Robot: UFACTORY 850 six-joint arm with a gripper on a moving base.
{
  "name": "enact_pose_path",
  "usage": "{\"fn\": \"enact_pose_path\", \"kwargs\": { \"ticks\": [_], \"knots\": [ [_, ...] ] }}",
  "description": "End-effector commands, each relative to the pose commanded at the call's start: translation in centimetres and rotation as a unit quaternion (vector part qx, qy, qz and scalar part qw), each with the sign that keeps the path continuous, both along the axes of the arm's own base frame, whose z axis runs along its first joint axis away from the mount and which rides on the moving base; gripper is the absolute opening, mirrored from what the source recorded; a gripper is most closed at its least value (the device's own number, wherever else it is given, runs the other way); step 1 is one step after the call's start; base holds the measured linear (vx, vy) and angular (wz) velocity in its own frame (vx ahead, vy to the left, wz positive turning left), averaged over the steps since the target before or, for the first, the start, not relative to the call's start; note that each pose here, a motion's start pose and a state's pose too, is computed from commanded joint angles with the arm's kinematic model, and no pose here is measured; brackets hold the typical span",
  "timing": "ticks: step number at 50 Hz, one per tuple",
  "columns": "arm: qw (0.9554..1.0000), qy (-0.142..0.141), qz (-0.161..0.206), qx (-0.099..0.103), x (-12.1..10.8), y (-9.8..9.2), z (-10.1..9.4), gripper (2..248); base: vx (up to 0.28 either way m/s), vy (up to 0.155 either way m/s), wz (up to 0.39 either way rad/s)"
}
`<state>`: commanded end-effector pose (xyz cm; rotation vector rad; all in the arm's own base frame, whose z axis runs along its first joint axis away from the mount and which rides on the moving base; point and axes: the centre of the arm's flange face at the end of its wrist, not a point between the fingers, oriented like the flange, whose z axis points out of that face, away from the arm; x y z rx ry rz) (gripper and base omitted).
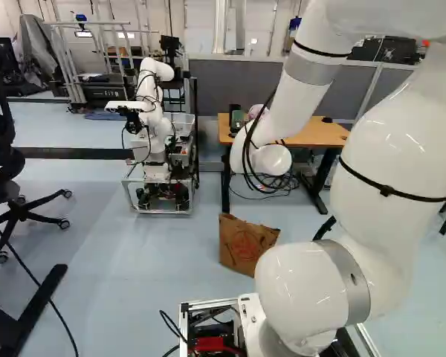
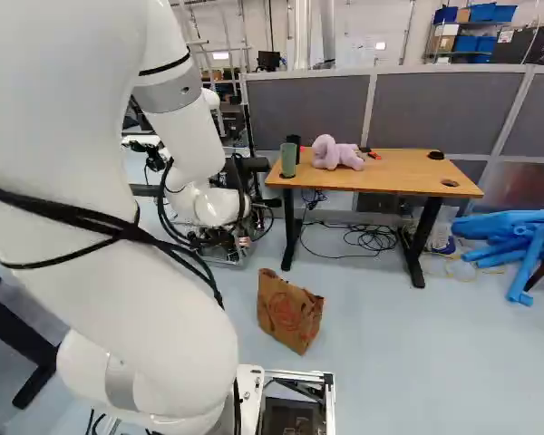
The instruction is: Pick up the bag on the ground and place it on the table
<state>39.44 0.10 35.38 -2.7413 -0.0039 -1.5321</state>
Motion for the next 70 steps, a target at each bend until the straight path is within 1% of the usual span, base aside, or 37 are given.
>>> {"fn": "enact_pose_path", "kwargs": {
  "ticks": [13, 42, 58, 70],
  "knots": [
    [0.9993, 0.037, 0.003, -0.001, 2.4, 0.0, -1.7, 247, 0.000, 0.000, 0.000],
    [0.9967, 0.081, 0.005, -0.003, 8.0, -0.1, -5.7, 247, 0.000, 0.000, 0.000],
    [0.9929, 0.118, 0.017, -0.006, 9.9, 0.3, -8.1, 247, 0.000, 0.000, 0.000],
    [0.9885, 0.149, 0.022, -0.008, 11.1, 0.6, -10.1, 247, 0.000, 0.000, 0.000]
  ]
}}
